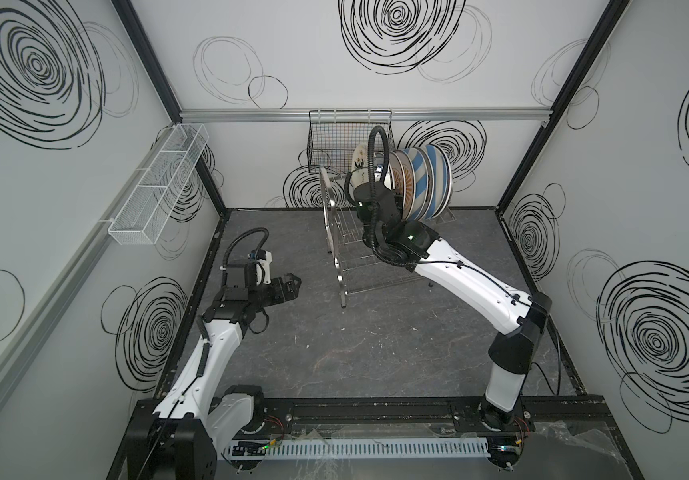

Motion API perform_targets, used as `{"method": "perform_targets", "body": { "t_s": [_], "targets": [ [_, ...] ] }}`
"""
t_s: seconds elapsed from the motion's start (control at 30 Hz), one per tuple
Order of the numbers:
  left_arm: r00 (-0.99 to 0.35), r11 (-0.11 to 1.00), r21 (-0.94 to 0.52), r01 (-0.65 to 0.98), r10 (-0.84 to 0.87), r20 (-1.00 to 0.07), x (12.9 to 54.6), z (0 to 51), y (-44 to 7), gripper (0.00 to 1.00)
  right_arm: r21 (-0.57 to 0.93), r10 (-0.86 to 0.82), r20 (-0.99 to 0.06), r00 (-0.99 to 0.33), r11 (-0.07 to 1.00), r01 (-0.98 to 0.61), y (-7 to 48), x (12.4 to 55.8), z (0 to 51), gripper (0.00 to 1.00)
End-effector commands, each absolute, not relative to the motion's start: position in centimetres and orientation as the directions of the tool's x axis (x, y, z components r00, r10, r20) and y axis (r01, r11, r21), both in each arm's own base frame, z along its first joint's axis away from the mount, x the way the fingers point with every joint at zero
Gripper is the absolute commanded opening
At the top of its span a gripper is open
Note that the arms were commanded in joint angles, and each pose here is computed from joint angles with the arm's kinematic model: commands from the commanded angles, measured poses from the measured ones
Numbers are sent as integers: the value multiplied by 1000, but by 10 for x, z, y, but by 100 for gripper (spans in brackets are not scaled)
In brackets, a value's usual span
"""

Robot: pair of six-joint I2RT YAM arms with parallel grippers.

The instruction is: Load the plates into the dish rack

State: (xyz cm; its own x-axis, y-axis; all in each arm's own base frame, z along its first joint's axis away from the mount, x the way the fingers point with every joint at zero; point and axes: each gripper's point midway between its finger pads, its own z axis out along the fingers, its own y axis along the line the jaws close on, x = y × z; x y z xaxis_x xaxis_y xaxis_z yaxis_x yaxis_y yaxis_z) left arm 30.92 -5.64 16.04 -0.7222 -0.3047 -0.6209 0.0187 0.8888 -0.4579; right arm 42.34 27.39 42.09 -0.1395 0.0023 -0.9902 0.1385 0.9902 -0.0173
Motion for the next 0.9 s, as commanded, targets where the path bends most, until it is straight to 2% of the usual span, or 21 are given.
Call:
{"method": "perform_targets", "body": {
  "t_s": [0.0,0.23,0.53,0.67,0.7,0.73,0.77,0.8,0.87],
  "targets": [
    [-704,894,-445,48,-286,-650,312,166,-58,96,90,100,-992,-78,989,120,261,410,455,18],
    [-697,896,-441,38,-292,-655,313,167,-55,96,79,86,-994,-65,992,102,261,395,468,29],
    [-654,924,-384,-4,-293,-697,316,178,-36,96,39,34,-996,-85,998,-52,248,365,482,63],
    [-595,948,-312,-62,-286,-751,316,195,-14,96,12,7,-991,-132,999,-38,192,353,449,74],
    [-570,952,-298,-74,-285,-770,317,200,-9,96,4,2,-990,-144,1000,-15,174,353,434,82],
    [-526,954,-290,-79,-287,-801,320,206,-5,96,11,15,-991,-135,999,33,148,352,420,92],
    [-471,950,-302,-72,-300,-830,322,216,-4,96,1,11,-991,-133,998,69,128,352,401,97],
    [-398,945,-317,-85,-324,-858,322,226,0,96,-14,-2,-993,-116,995,102,108,350,382,100],
    [-239,935,-334,-121,-354,-904,322,241,11,96,-49,-34,-995,-98,987,155,73,347,340,100]
  ]
}}
